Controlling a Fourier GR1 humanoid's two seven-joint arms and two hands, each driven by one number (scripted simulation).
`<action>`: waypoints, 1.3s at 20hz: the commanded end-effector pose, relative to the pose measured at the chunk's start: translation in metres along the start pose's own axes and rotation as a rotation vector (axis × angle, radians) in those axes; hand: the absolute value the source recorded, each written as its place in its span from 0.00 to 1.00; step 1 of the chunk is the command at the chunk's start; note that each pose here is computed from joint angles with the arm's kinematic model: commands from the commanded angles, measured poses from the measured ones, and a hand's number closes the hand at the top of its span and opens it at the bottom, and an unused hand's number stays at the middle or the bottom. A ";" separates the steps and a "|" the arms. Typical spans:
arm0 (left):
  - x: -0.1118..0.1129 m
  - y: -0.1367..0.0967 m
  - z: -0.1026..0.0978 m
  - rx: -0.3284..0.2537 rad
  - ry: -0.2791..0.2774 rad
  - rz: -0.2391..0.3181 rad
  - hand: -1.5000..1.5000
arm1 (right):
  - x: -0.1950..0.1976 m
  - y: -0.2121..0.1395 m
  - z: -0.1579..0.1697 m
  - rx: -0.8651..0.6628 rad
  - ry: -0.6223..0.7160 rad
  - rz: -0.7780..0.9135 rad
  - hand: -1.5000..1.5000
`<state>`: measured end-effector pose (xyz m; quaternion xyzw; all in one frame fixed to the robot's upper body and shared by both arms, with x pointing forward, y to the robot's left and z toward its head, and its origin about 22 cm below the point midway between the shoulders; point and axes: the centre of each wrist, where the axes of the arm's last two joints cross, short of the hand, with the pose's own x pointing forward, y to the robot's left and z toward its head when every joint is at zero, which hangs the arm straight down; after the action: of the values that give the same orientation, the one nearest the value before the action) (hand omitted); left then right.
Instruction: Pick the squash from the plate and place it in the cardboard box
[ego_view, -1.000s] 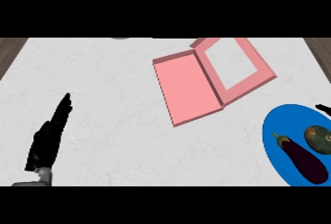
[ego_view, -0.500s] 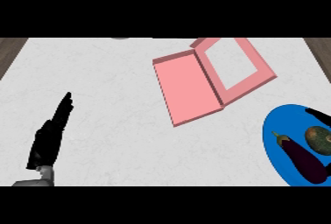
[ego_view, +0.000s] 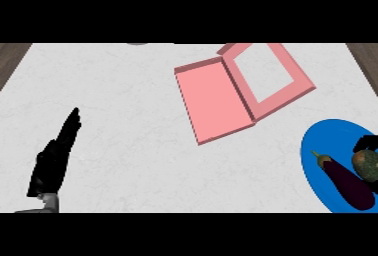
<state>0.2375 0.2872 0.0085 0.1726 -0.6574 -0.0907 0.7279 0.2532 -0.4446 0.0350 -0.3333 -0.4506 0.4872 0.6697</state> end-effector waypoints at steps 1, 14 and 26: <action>0.002 -0.009 0.016 0.020 0.010 -0.007 0.50 | -0.005 -0.008 -0.004 -0.106 -0.013 0.053 1.00; -0.006 -0.001 -0.003 0.020 0.010 0.006 0.50 | 0.142 0.029 0.030 -0.321 0.328 0.087 1.00; -0.008 0.005 0.003 0.004 0.018 -0.007 0.50 | 0.219 -0.033 0.065 -0.619 -0.026 -0.243 1.00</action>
<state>0.2415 0.2885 0.0056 0.1754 -0.6542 -0.0859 0.7307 0.2331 -0.2633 0.1274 -0.5012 -0.5378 0.2976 0.6091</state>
